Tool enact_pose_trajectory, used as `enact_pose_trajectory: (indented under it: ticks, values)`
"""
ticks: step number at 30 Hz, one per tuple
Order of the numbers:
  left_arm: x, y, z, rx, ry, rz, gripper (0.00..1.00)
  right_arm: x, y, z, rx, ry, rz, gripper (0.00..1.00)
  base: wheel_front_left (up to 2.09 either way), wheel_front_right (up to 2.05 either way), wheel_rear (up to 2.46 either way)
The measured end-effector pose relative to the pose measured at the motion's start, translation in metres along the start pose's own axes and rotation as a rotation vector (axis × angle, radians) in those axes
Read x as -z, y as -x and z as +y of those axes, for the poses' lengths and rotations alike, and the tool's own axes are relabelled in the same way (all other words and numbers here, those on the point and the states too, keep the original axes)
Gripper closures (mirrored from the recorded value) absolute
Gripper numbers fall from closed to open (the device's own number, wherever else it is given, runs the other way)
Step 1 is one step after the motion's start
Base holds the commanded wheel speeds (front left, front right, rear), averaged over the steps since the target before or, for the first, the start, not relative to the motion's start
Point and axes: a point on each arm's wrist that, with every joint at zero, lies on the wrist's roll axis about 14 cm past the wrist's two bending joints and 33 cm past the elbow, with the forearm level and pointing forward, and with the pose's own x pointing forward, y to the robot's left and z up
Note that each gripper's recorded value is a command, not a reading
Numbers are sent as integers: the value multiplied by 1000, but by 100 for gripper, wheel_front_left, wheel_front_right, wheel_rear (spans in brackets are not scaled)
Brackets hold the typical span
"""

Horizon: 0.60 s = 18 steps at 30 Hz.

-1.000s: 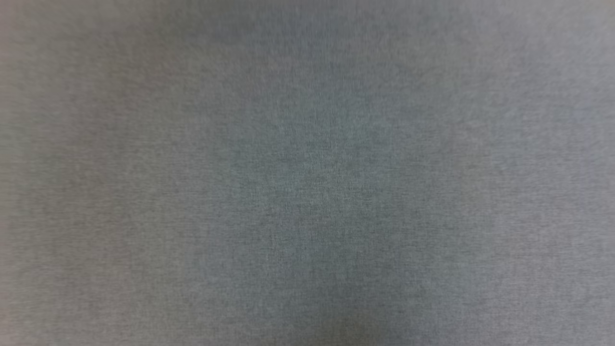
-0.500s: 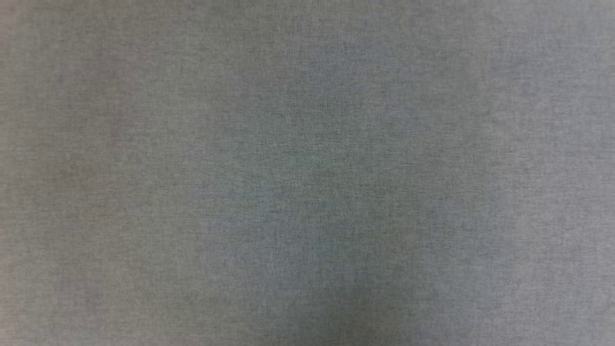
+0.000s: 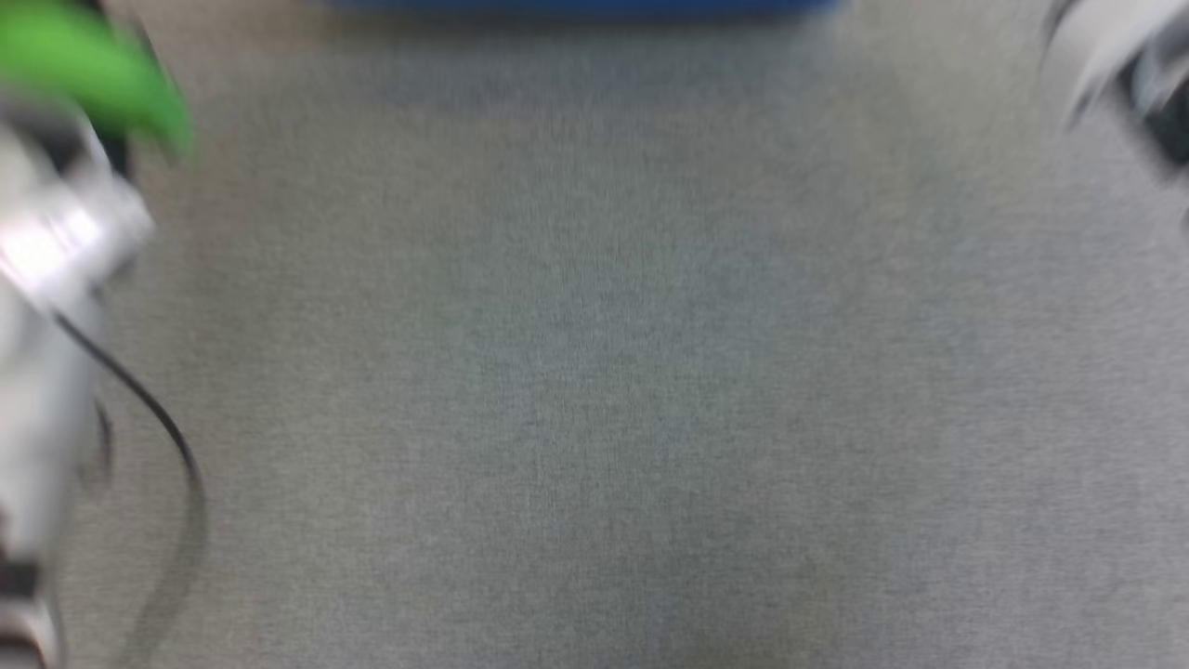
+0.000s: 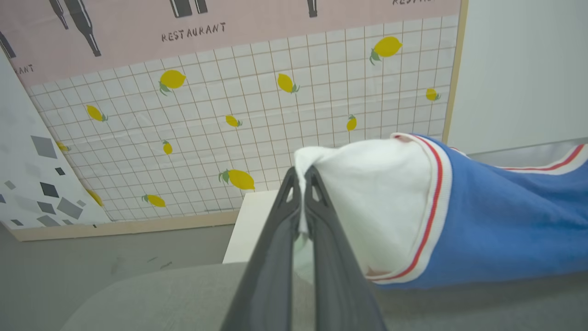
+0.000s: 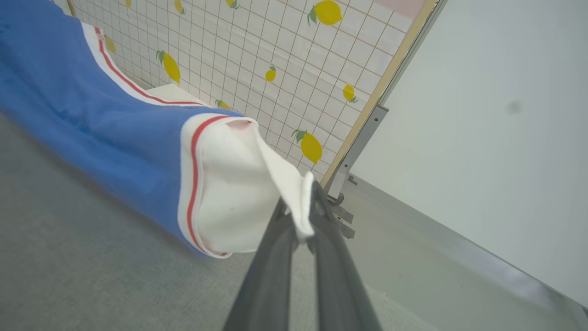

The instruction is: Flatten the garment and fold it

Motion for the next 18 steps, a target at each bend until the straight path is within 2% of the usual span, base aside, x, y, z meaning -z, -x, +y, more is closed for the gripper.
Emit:
enact_pose_trajectory:
  ticks: [6, 9, 10, 14, 18]
  values:
    - [45, 91, -1, -31, 52, 149, 100, 33, 55, 47, -92, -40, 79, 100, 0, 0, 0]
    - [62, 135, -2, -43, 61, 220, 100, 43, 84, 55, -106, -53, 109, 100, 0, 0, 0]
    - [72, 171, -9, -34, 55, 273, 100, 59, 116, 66, -130, -51, 156, 100, 0, 0, 0]
    - [74, 209, -13, -57, 92, 304, 100, 73, 157, 77, -138, -85, 197, 100, 0, 0, 0]
    - [69, 239, 1, -115, 115, 308, 100, 85, 195, 86, -132, -135, 232, 100, 0, 0, 0]
